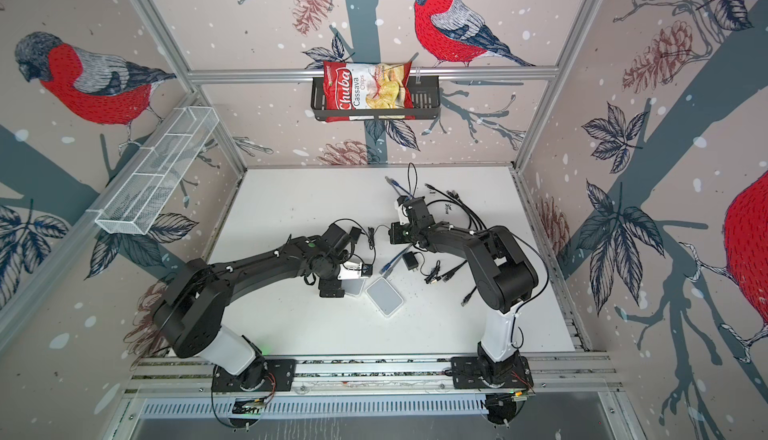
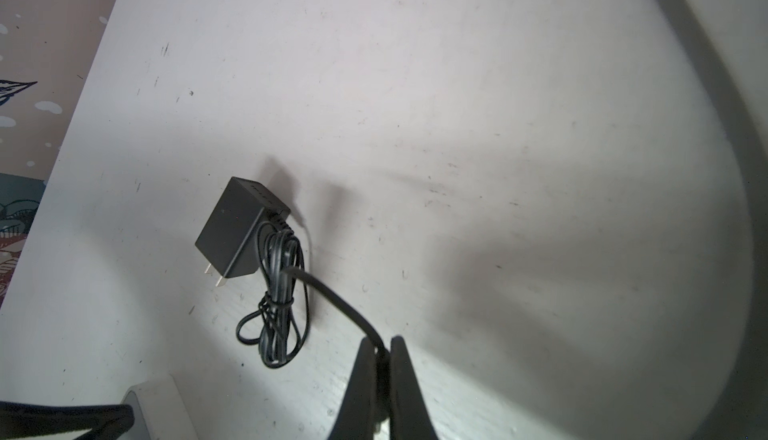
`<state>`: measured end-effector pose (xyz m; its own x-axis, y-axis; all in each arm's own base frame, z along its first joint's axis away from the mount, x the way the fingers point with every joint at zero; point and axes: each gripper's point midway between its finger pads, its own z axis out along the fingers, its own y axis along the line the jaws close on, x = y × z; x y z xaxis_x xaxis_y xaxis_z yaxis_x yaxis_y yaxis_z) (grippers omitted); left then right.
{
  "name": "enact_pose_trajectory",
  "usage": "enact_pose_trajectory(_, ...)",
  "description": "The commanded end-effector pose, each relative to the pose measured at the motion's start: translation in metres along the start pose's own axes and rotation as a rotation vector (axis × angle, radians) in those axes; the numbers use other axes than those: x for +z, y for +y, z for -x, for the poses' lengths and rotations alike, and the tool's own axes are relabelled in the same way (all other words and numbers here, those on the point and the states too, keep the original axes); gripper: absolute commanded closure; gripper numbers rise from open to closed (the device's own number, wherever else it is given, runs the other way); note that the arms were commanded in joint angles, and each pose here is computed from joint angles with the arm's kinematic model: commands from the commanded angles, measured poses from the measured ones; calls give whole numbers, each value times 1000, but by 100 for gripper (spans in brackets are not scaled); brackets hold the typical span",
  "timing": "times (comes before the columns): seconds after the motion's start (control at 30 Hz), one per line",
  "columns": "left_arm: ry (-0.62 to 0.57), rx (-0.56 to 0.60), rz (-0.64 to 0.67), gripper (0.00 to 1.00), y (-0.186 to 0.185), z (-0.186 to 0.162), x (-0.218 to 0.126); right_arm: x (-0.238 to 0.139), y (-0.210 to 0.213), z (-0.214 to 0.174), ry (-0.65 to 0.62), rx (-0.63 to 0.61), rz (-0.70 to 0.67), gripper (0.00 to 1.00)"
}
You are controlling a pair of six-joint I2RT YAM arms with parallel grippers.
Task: Insert the plug into the switch port
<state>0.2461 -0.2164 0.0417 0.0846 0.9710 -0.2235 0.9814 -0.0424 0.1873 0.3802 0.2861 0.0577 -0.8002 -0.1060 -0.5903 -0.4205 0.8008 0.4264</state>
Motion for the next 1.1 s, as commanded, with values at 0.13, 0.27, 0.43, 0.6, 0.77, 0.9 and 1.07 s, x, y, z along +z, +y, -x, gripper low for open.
enact_pose_trajectory(0.13,5,19,-98,11,-11,0,5,2,1,5,-15,7,21,93)
enact_pose_trajectory(0.27,24,9,-129,12,-15,-5,12,2,0,4,-13,8,21,94)
enact_pose_trajectory(0.43,17,-7,-117,14,-3,2,13,4,-1,3,-7,14,26,93)
enact_pose_trajectory(0.6,11,-3,-115,18,-4,2,16,5,-2,3,-4,12,24,93)
enact_pose_trajectory(0.77,38,0,-112,21,-3,-2,21,7,-3,2,5,14,26,93)
enact_pose_trajectory(0.9,46,2,-114,21,-3,-3,23,8,-3,1,9,13,30,93)
enact_pose_trajectory(1.07,45,-3,-122,21,-5,-2,23,8,-2,2,8,11,32,93)
